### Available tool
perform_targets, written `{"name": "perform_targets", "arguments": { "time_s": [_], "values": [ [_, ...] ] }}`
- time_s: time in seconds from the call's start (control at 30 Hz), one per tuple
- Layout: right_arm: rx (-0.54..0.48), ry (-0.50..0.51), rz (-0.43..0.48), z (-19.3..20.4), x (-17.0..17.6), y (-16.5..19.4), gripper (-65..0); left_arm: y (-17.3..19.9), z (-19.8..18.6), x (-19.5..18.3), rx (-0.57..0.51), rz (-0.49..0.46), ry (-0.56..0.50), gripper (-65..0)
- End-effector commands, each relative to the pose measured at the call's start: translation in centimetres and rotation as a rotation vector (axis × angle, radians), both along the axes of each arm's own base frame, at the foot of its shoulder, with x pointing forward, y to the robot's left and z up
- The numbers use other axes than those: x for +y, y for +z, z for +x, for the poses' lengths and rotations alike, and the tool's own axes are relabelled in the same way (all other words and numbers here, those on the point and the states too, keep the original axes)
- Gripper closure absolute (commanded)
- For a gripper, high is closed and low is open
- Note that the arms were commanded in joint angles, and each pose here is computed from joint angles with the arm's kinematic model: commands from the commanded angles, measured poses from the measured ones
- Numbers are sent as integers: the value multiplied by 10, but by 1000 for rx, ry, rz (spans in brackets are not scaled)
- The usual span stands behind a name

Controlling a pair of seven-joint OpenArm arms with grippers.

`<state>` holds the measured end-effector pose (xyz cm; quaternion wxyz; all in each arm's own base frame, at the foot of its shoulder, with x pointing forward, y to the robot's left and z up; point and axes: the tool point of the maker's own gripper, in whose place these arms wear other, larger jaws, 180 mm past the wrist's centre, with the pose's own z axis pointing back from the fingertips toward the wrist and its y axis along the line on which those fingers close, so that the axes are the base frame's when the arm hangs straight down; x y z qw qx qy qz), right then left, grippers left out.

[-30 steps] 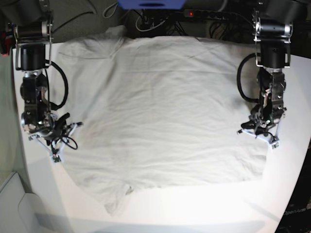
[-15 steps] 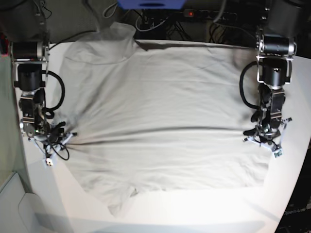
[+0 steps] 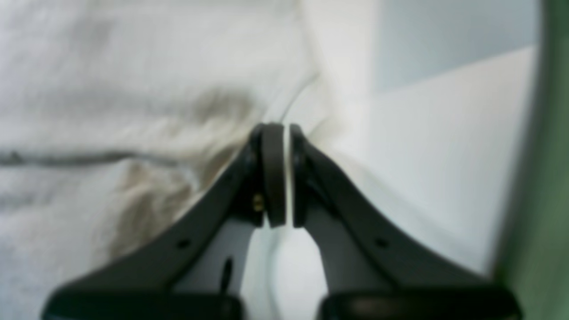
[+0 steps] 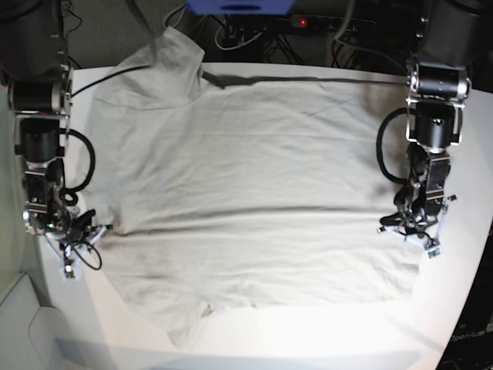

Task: Layout the t-shirt on the table in an organized manner, then fold the t-shirt properly
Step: 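Drag both held corners toward the robot, stretching the shirt flat, then pull both grippers further toward the robot and release the shirt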

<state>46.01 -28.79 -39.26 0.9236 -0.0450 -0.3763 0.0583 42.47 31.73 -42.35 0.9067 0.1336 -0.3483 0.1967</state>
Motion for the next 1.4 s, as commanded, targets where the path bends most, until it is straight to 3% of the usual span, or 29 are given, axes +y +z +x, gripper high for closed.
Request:
{"name": "perform_targets", "arguments": {
  "time_s": [0.0, 0.23, 0.4, 0.73, 1.07, 1.17, 1.37],
  "values": [
    [-92, -9, -16, 22, -7, 38, -33, 27, 18, 9, -64, 20, 1, 0],
    [-11, 51, -75, -12, 13, 38, -32, 46, 11, -12, -34, -49, -40, 0],
    [15, 68, -67, -51, 30, 22, -32, 33, -32, -8, 14, -136, 23, 0],
    [47, 32, -48, -74, 22, 4, -32, -9, -95, -2, 125, -110, 29, 0],
    [72, 3, -12, -75, 13, -23, -32, -37, -98, 21, 146, -70, 85, 0],
    [105, -19, 3, -80, 7, -39, -32, -35, -93, 22, 139, -70, 90, 0],
    [66, -21, -3, -76, 0, -36, -32, -28, -85, 21, 122, -74, 88, 0]
  ]
}}
